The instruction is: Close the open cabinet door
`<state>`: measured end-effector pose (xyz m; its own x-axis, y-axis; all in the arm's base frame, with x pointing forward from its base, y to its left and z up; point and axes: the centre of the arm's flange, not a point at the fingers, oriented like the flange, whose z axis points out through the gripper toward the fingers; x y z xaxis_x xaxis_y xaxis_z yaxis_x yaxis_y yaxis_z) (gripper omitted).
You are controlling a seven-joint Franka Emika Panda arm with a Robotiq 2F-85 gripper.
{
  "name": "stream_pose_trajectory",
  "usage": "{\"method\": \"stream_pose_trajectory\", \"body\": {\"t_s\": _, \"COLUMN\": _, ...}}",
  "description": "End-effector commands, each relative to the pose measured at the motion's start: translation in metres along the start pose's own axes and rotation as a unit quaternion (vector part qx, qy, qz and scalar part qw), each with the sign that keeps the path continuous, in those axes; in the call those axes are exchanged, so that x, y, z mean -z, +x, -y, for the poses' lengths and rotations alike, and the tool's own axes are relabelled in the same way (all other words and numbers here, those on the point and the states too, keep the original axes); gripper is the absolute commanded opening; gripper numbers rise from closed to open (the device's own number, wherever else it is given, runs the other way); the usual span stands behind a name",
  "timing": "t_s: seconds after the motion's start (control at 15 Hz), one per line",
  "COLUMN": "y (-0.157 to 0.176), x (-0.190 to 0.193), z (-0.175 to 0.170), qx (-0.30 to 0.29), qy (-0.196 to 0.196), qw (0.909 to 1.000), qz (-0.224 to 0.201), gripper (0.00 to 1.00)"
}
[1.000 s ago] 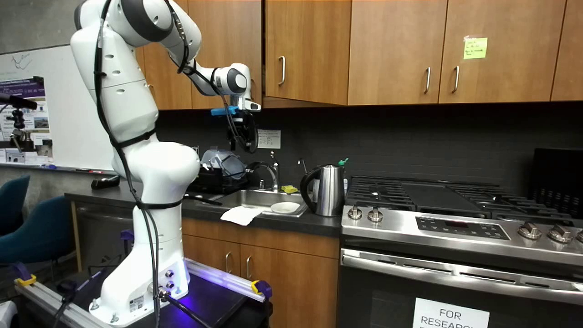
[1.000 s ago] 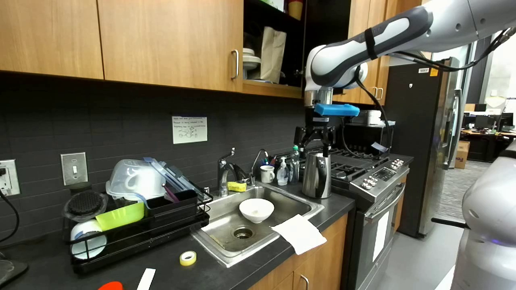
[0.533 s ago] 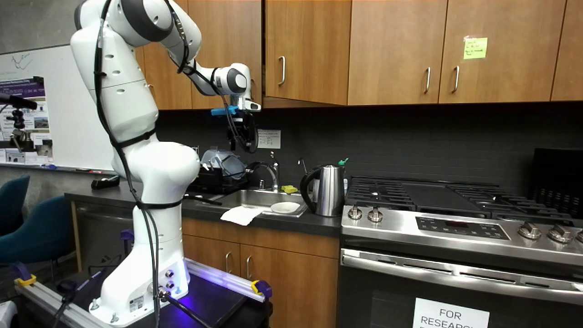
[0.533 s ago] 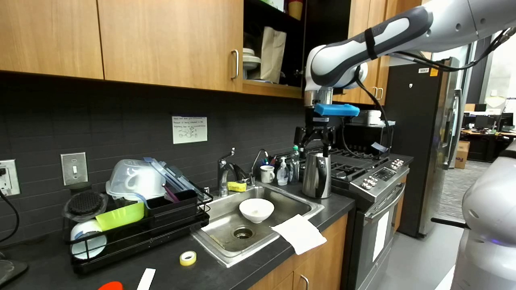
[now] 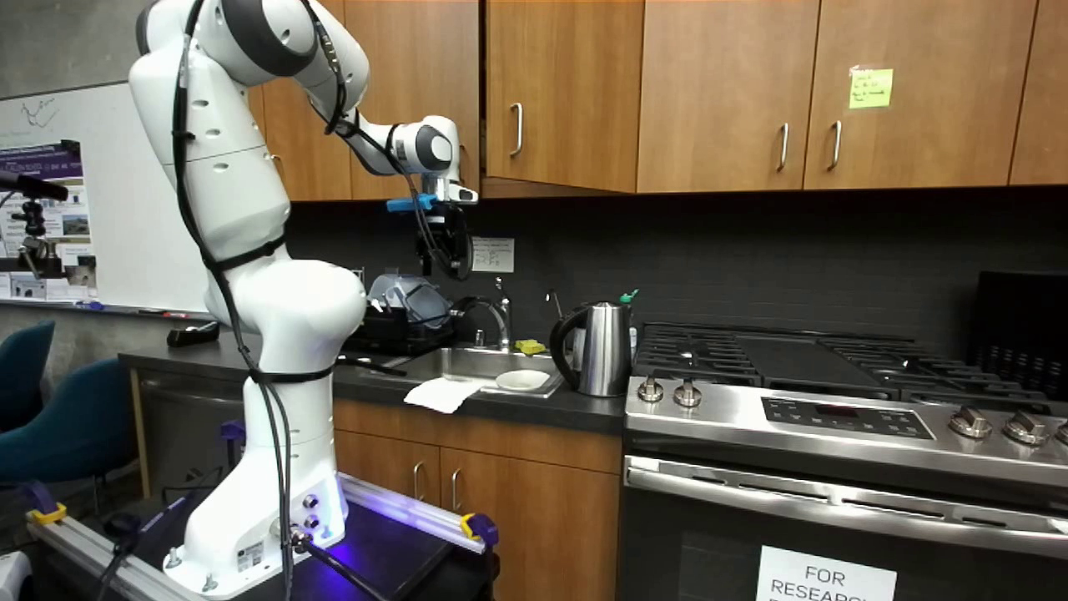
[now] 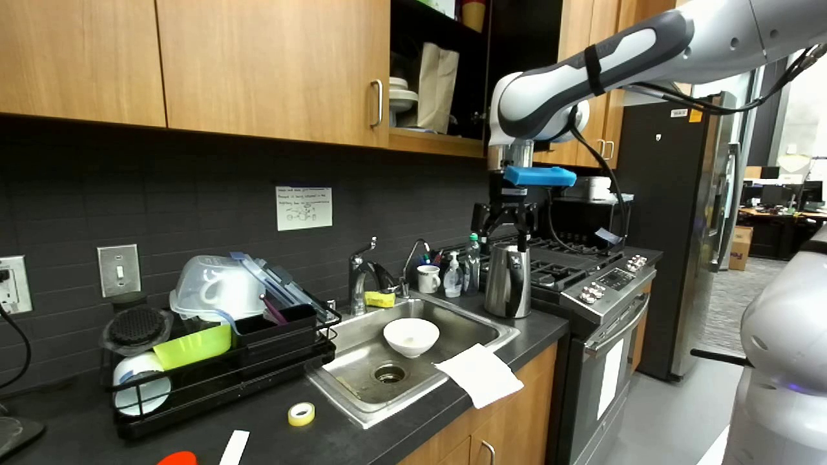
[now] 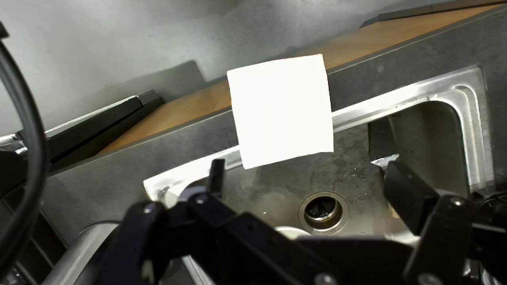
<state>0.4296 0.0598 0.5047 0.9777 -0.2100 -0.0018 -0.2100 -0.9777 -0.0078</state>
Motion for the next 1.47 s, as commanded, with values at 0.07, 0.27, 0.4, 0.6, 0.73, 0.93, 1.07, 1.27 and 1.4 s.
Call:
{"method": "stream_pose_trajectory", "body": {"t_s": 0.07, "y": 0.000, "x": 0.000, "z": 0.000, "qx": 0.000, "qy": 0.000, "qw": 1.0000, "qz": 0.000, "gripper": 1.00}}
{"method": "stream_pose_trajectory", "body": {"t_s": 0.27, "y": 0.000, "x": -0.002, "z": 0.001, "qx": 0.011, "qy": -0.009, "qw": 0.9999, "qz": -0.006, "gripper": 1.00}}
{"method": "stream_pose_trajectory", "body": {"t_s": 0.4, "y": -0.001, "x": -0.005, "z": 0.001, "qx": 0.015, "qy": -0.017, "qw": 0.9997, "qz": -0.010, "gripper": 1.00}}
{"method": "stream_pose_trajectory", "body": {"t_s": 0.6, "y": -0.002, "x": -0.013, "z": 0.003, "qx": 0.018, "qy": -0.020, "qw": 0.9996, "qz": -0.006, "gripper": 1.00}}
{"method": "stream_pose_trajectory", "body": {"t_s": 0.73, "y": -0.006, "x": -0.021, "z": 0.007, "qx": 0.017, "qy": -0.019, "qw": 0.9997, "qz": -0.002, "gripper": 1.00}}
{"method": "stream_pose_trajectory", "body": {"t_s": 0.93, "y": -0.015, "x": -0.033, "z": 0.011, "qx": 0.018, "qy": -0.020, "qw": 0.9996, "qz": 0.002, "gripper": 1.00}}
{"method": "stream_pose_trajectory", "body": {"t_s": 1.07, "y": -0.022, "x": -0.043, "z": 0.015, "qx": 0.022, "qy": -0.021, "qw": 0.9995, "qz": 0.003, "gripper": 1.00}}
{"method": "stream_pose_trajectory", "body": {"t_s": 1.27, "y": -0.036, "x": -0.059, "z": 0.022, "qx": 0.022, "qy": -0.030, "qw": 0.9993, "qz": 0.007, "gripper": 1.00}}
{"method": "stream_pose_trajectory", "body": {"t_s": 1.4, "y": -0.051, "x": -0.064, "z": 0.024, "qx": 0.017, "qy": -0.039, "qw": 0.9990, "qz": 0.011, "gripper": 1.00}}
